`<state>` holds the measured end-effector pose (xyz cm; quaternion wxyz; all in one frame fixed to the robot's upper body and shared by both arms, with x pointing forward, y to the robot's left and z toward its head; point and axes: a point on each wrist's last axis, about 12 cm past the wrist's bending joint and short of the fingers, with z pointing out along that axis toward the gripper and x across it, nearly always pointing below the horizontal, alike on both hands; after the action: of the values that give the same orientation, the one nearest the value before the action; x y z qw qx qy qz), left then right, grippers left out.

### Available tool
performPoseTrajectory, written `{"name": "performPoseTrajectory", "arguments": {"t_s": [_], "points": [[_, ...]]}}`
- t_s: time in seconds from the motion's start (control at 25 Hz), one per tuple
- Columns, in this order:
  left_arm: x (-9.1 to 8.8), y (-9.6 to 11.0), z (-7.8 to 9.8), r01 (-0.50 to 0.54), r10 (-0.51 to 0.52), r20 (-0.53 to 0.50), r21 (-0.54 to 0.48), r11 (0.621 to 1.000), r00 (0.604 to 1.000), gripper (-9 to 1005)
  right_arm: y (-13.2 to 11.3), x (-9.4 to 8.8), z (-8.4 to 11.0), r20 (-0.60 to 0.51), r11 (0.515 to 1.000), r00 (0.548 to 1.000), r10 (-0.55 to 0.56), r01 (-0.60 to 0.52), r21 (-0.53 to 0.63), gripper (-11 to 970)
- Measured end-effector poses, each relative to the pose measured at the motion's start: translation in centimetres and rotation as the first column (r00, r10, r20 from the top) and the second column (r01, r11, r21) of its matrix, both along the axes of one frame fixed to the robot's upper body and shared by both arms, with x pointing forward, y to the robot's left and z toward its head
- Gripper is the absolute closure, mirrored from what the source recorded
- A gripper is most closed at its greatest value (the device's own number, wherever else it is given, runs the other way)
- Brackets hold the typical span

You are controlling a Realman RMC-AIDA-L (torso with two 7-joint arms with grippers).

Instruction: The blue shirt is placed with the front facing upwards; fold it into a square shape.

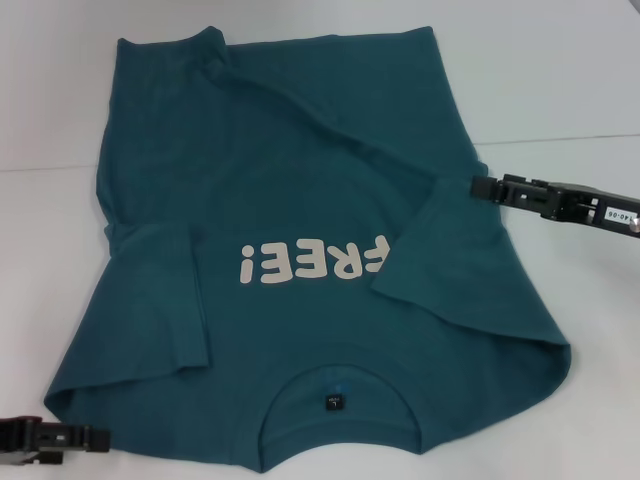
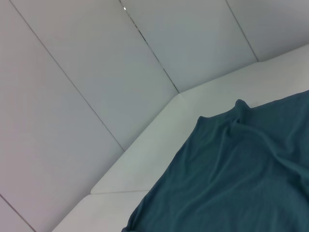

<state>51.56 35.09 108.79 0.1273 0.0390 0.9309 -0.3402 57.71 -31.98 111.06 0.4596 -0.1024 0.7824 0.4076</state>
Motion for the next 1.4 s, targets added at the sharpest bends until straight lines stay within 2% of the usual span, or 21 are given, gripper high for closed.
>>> {"name": "performPoseTrajectory", "arguments": {"t_s": [0.56, 0.96, 1.4], "points": [[1.4, -1.1, -0.1, -0.023, 0.023, -0.089, -0.006, 1.0, 0.996, 91, -0.5, 0.1, 0.4, 0.008, 1.0, 1.0, 0.001, -0.001, -0.004, 45], [2.1, -1.4, -0.4, -0.04, 0.043, -0.111, 0.025, 0.999, 0.993, 89, -0.8, 0.0, 0.5, 0.009, 1.0, 1.0, 0.0, 0.0, -0.008, 44], [3.1, -1.5, 0.0, -0.054, 0.058, -0.103, 0.046, 0.998, 0.993, 88, -1.1, -0.1, 0.5, 0.011, 1.0, 1.0, -0.01, 0.01, -0.004, 46]]}}
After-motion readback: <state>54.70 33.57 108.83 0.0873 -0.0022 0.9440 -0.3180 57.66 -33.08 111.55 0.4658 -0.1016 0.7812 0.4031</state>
